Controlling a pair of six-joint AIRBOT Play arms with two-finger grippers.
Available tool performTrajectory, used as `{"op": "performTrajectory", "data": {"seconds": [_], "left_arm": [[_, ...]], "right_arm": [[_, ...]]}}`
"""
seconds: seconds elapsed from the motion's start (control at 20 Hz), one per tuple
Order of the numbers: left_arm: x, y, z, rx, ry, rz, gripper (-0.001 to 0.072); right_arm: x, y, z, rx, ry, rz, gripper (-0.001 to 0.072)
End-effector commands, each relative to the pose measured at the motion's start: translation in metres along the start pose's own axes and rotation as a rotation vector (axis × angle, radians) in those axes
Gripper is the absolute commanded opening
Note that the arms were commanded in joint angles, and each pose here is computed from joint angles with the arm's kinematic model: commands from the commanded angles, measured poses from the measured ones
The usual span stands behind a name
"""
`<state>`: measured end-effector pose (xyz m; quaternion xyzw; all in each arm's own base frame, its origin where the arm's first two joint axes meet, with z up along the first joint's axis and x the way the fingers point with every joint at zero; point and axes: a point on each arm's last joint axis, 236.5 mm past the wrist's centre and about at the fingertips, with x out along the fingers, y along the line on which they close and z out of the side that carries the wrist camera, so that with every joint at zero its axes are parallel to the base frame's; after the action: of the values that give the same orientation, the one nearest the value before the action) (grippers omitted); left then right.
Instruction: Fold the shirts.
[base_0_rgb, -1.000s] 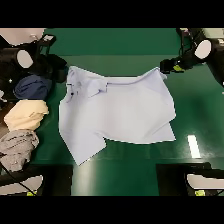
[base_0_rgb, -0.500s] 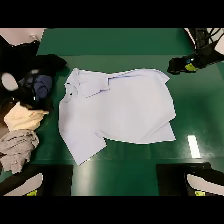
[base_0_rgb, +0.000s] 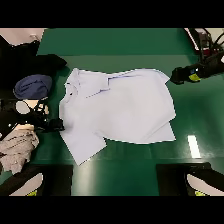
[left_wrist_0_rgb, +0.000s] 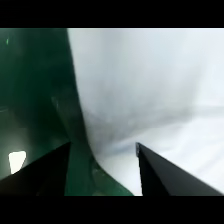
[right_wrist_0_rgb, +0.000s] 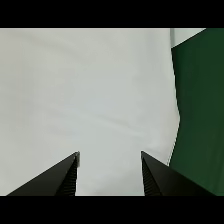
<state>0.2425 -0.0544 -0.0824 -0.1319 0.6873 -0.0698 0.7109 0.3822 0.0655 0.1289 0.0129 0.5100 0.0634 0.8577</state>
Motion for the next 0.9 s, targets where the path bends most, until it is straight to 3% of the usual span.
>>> {"op": "performTrajectory", "data": {"seconds": [0.0,0.05,0.15,0.5,0.85], "left_arm": [[0.009,-0.012,-0.005,-0.008,-0.002,-0.061,0.0495],[0.009,-0.012,-0.004,-0.008,-0.004,-0.061,0.0461],[0.009,-0.012,-0.003,-0.008,-0.007,-0.062,0.0044],[-0.035,-0.030,0.027,0.105,-0.053,-0.079,0.0025],[-0.044,-0.035,0.036,0.112,-0.082,-0.084,0.0025]], "right_arm": [[0.000,0.000,-0.008,0.001,-0.014,0.001,0.0437],[0.000,-0.001,-0.010,0.001,-0.010,0.001,0.0437],[-0.001,-0.001,-0.019,0.001,0.028,-0.001,0.0437],[0.030,-0.015,-0.138,0.014,0.376,-0.035,0.0437],[0.062,-0.040,-0.245,0.262,0.582,0.019,0.0437]]}}
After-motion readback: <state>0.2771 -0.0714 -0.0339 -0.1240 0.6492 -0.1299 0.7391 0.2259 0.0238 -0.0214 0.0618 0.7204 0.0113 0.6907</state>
